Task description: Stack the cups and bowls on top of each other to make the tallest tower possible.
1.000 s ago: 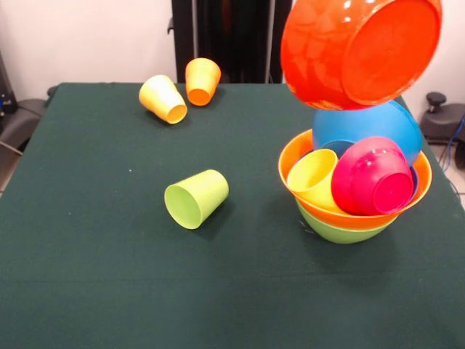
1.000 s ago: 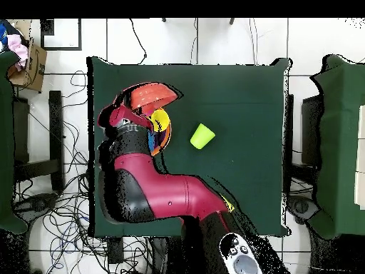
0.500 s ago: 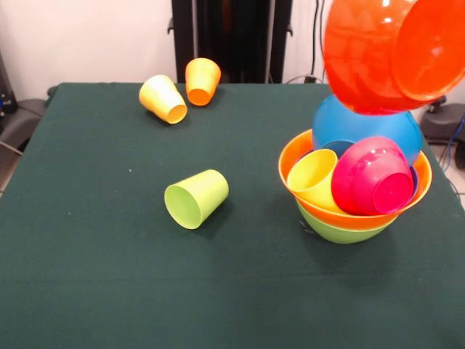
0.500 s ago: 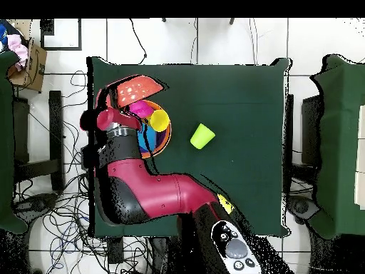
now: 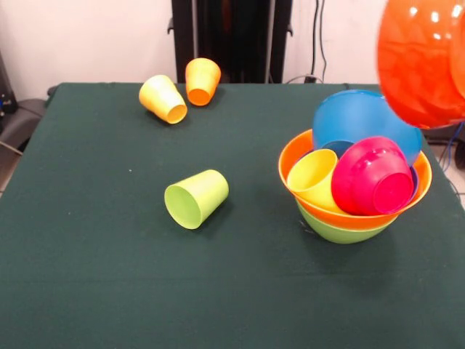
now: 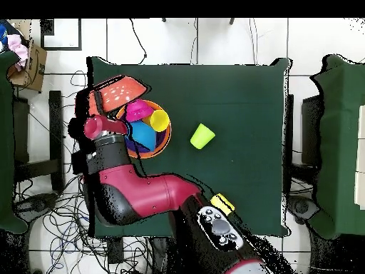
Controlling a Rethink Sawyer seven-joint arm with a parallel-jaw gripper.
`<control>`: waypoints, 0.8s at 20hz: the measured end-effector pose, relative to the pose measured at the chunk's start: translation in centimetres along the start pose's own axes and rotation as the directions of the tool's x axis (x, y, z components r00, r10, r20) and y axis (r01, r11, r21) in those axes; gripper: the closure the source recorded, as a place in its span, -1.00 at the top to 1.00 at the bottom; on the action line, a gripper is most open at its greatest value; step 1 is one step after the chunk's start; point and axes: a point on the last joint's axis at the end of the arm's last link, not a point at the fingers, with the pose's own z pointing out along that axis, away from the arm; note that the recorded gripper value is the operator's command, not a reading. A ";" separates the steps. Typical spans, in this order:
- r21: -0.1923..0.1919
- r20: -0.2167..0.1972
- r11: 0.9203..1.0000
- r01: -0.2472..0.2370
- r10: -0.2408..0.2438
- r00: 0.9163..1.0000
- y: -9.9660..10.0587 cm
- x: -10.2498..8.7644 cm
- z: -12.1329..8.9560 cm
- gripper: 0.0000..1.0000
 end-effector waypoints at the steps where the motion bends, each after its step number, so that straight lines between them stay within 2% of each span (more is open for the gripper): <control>1: -0.009 -0.002 1.000 -0.003 0.003 1.000 -0.1 0.5 0.0 -1.00; 2: -0.031 -0.008 0.999 -0.010 0.010 1.000 -0.3 1.5 -0.1 -1.00; 6: -0.072 -0.026 0.997 -0.026 0.024 0.999 -1.0 3.9 -0.5 -1.00; 10: -0.090 -0.050 0.995 -0.044 0.040 0.998 -1.8 5.9 -0.2 -1.00; 16: -0.108 -0.068 0.992 -0.063 0.056 0.996 -2.4 7.4 1.5 -1.00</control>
